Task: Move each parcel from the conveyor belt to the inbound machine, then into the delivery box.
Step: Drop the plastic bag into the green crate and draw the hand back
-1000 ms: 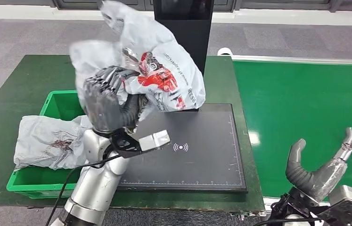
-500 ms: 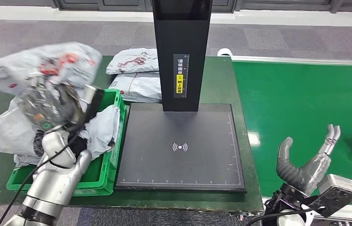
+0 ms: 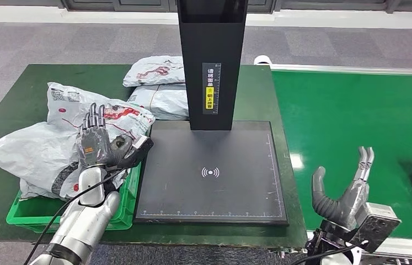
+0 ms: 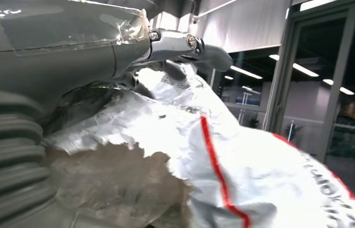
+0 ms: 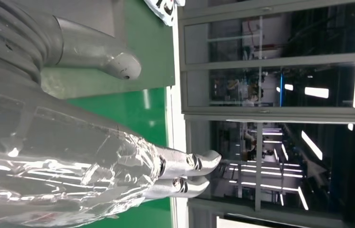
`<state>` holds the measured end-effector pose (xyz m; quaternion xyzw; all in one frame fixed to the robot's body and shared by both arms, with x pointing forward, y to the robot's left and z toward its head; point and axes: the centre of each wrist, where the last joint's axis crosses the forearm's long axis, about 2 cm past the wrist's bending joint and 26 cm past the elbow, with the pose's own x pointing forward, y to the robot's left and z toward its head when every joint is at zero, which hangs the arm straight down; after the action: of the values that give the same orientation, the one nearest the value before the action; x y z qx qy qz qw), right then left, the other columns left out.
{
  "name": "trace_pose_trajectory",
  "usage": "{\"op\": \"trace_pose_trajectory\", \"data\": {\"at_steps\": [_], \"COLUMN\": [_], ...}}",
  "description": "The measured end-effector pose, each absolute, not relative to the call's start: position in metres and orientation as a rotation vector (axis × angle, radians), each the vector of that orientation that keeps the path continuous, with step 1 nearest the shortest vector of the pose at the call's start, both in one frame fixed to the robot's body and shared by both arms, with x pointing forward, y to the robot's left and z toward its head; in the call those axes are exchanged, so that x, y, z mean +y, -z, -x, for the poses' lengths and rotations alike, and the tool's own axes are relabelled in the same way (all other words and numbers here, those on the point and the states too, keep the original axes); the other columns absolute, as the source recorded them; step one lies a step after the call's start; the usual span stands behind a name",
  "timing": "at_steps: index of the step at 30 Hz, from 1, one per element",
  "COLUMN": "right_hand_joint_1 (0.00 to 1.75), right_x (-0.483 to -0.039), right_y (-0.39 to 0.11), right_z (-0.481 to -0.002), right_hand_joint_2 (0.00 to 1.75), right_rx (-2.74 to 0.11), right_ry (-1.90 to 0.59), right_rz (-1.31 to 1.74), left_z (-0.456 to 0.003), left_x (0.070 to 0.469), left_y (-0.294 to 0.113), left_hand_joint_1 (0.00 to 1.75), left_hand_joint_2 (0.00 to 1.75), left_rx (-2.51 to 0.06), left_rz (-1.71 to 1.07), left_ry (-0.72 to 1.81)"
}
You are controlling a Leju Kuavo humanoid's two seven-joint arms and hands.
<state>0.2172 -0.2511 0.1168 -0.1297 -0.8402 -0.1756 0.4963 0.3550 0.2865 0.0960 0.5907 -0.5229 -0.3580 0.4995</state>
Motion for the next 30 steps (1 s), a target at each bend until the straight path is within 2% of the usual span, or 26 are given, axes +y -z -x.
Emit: {"op": "trace_pose_trajectory", "data": {"at_steps": [3,6,11,15,17,19,21,23,26,30], "right_hand_joint_1": [0.00,0.00,0.00,0.00,0.00,0.00,0.00,0.00,0.00,0.00], "right_x": [-0.251,-0.251,-0.251,-0.250,-0.249,-0.248,-0.247,-0.247,-0.249,-0.261], "right_y": [-0.116,-0.115,-0.113,-0.112,-0.111,-0.108,-0.105,-0.103,-0.101,-0.097], "right_z": [-0.216,-0.215,-0.211,-0.211,-0.211,-0.212,-0.213,-0.214,-0.218,-0.234], "right_hand_joint_2": [1.75,1.75,1.75,0.00,0.00,0.87,1.75,1.75,1.75,1.75], "right_rx": [-2.029,-2.019,-2.000,-1.985,-1.969,-1.951,-1.938,-1.925,-1.893,-1.828], "right_ry": [0.422,0.418,0.417,0.418,0.415,0.408,0.400,0.381,0.306,0.128], "right_rz": [0.312,0.309,0.313,0.311,0.300,0.287,0.282,0.294,0.381,0.570], "left_z": [-0.355,-0.354,-0.351,-0.346,-0.345,-0.343,-0.340,-0.337,-0.335,-0.331], "left_x": [0.286,0.285,0.285,0.285,0.285,0.286,0.287,0.286,0.276,0.235], "left_y": [-0.096,-0.100,-0.120,-0.133,-0.139,-0.143,-0.147,-0.149,-0.151,-0.150], "left_hand_joint_1": [0.00,0.00,0.00,0.00,0.00,0.00,0.00,0.00,0.00,0.00], "left_hand_joint_2": [0.00,0.00,0.00,0.00,0.00,0.00,0.87,1.75,1.75,1.75], "left_rx": [-1.291,-1.421,-1.768,-1.886,-1.939,-1.981,-2.009,-2.033,-2.068,-2.087], "left_rz": [-1.398,-1.320,-1.033,-0.968,-0.933,-0.896,-0.861,-0.801,-0.600,-0.241], "left_ry": [0.832,0.703,0.195,-0.015,-0.121,-0.220,-0.286,-0.315,-0.254,-0.062]}}
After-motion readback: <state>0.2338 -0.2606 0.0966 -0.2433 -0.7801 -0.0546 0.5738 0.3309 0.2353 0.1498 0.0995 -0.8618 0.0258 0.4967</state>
